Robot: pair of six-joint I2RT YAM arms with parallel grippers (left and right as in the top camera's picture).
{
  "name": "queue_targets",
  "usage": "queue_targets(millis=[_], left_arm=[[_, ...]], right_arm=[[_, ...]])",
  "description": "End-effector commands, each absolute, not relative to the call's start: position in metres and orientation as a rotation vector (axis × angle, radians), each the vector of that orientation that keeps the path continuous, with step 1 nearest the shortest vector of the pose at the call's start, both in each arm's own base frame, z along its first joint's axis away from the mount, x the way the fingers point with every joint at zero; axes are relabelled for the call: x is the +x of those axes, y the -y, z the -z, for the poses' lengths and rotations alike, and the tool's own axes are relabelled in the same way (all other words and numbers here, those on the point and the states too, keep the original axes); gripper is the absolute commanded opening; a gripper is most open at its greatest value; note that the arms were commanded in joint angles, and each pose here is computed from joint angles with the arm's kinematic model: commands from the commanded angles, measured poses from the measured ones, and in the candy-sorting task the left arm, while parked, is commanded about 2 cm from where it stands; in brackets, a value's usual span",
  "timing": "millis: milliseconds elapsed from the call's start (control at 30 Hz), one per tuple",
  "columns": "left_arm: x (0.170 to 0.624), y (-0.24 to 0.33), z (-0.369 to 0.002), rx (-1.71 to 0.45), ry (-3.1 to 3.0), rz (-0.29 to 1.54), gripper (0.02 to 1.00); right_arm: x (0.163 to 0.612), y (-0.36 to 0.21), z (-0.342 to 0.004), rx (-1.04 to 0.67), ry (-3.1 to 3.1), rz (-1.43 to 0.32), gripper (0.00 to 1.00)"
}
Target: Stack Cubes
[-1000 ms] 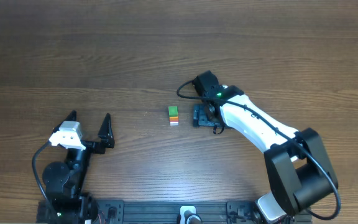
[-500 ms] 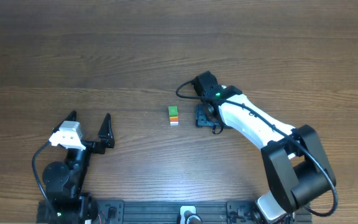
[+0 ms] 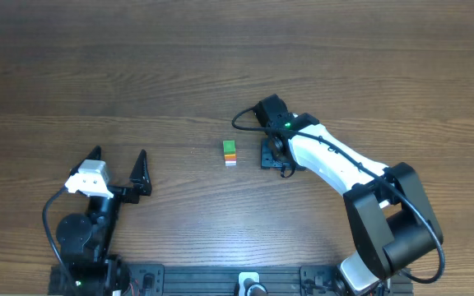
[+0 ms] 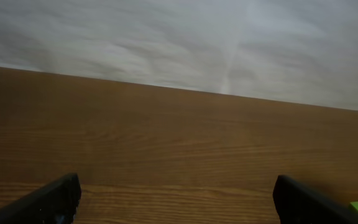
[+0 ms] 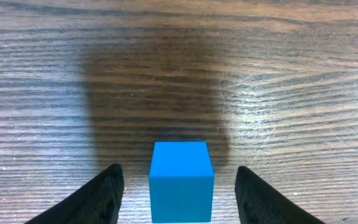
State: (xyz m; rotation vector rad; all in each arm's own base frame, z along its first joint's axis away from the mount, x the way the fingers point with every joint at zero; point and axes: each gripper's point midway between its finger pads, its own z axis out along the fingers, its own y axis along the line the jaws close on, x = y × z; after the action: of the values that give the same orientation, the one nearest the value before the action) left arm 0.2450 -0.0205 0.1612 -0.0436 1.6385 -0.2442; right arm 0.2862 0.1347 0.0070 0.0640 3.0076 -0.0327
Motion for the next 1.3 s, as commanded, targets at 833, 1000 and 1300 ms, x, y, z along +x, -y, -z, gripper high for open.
queue_targets(millis=[833,1000,1300], left_arm=[[0.245,0.021,-0.160,-0.027,-1.635,0.239,1.000],[0.245,0.021,-0.160,-0.027,-1.635,0.239,1.000],[0.245,0.021,-0.160,-0.027,-1.635,0.239,1.000]], right_arm=[[0.278,-0.138,0.003,0.041,-3.028,0.021,0.264],[0.278,-0.138,0.003,0.041,-3.028,0.021,0.226],[0.287,-0.145,-0.030,0.031,-3.003,0.002,0.106]])
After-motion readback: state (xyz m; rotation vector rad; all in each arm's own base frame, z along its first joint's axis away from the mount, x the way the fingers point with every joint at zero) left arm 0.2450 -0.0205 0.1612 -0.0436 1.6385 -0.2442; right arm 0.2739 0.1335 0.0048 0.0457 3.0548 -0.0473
